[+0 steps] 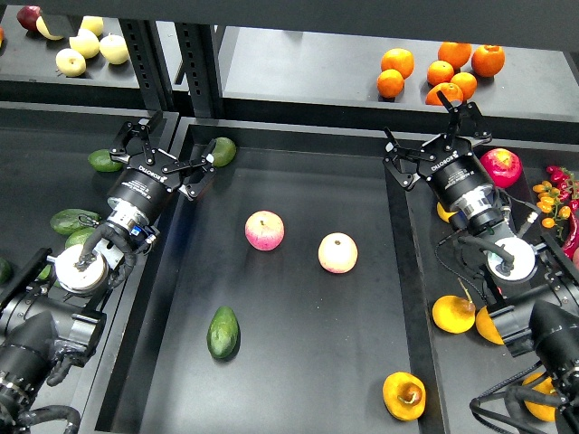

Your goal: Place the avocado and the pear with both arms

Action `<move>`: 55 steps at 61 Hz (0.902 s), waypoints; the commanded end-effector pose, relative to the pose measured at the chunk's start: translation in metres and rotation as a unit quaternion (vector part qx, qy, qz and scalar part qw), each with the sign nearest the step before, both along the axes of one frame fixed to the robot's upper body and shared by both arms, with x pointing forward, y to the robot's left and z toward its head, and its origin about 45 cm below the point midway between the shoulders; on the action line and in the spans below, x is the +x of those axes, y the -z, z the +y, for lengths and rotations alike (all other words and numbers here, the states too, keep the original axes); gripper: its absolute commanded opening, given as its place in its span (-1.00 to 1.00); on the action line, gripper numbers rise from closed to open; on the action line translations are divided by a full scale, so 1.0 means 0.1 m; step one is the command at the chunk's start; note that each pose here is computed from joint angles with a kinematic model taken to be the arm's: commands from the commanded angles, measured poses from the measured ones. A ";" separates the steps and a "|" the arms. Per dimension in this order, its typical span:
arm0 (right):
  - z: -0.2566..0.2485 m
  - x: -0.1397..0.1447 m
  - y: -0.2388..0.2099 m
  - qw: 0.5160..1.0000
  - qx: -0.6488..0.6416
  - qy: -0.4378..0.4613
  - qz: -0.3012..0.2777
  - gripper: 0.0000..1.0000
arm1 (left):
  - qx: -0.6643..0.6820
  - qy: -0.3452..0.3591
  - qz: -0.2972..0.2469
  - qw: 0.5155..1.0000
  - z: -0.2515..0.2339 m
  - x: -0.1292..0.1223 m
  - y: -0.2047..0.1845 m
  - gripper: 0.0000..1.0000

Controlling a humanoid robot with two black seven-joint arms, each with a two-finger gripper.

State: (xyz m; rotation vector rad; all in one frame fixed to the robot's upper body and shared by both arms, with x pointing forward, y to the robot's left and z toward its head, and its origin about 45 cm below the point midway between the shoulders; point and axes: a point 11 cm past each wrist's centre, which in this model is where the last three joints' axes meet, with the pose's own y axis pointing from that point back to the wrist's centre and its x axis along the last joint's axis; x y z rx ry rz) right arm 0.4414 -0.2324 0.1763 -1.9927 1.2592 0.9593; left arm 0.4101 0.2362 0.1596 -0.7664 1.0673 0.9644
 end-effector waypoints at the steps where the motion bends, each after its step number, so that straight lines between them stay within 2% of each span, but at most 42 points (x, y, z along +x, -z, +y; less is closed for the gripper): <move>1: 0.00 0.00 0.00 1.000 0.000 0.000 0.000 1.00 | 0.000 0.001 -0.003 1.000 -0.01 0.02 -0.02 0.99; 25: 0.00 0.00 0.01 1.000 0.000 0.001 0.001 1.00 | 0.002 0.011 0.005 1.000 -0.01 0.01 0.01 0.99; 45: -0.01 0.00 0.02 1.000 0.000 0.002 0.003 1.00 | 0.024 0.103 -0.001 0.994 -0.26 0.09 -0.18 0.99; 55: -0.02 -0.02 0.04 1.000 0.000 0.002 0.005 1.00 | 0.062 0.184 -0.009 0.981 -0.61 0.12 -0.32 0.96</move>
